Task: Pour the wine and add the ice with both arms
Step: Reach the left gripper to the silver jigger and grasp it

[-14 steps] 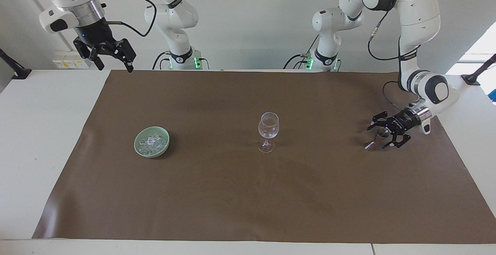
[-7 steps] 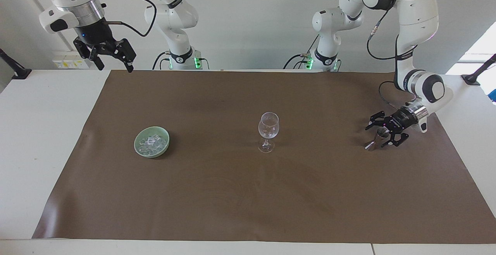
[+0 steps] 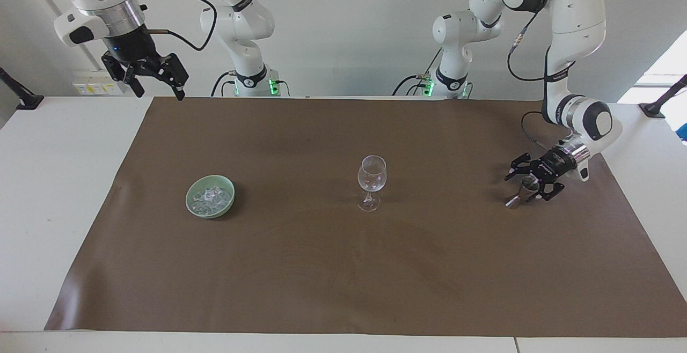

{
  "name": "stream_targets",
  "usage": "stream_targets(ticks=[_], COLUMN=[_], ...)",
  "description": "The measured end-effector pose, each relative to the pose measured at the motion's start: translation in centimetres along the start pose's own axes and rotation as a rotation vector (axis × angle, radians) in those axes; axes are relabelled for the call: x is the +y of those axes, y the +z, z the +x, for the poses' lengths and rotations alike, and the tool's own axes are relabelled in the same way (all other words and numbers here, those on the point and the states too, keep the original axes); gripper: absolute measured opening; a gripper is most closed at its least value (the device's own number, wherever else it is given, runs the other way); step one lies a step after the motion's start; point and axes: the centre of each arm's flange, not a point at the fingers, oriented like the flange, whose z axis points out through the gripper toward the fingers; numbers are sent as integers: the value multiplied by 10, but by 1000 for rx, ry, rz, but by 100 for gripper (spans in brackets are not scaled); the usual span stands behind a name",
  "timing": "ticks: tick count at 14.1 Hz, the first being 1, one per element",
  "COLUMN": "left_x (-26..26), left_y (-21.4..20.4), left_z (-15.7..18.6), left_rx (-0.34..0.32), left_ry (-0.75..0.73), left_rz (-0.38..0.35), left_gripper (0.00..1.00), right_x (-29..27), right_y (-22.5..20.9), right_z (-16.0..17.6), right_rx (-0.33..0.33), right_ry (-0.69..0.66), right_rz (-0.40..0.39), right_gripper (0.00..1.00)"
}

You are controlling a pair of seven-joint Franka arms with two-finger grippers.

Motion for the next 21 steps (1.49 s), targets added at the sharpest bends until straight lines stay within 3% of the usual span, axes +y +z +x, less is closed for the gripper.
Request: stream_targets(ticks=[8, 17, 19, 21], left_x=[4, -2, -3, -2], left_y=[-3, 12, 15, 14], left_z=[2, 3, 2, 2], left_rx=[16, -11, -11, -10], left_ry=[-5, -26, -25, -25], left_rz=[-48, -60, -58, -60], left_gripper=[87, 83, 79, 59], right_x=[0, 0, 0, 0], right_y=[0, 0, 0, 0], right_z=[0, 0, 0, 0], right_rx=[0, 0, 0, 0], right_ry=[0, 0, 0, 0], right_rz=[0, 0, 0, 0], right_gripper=[100, 100, 100, 100])
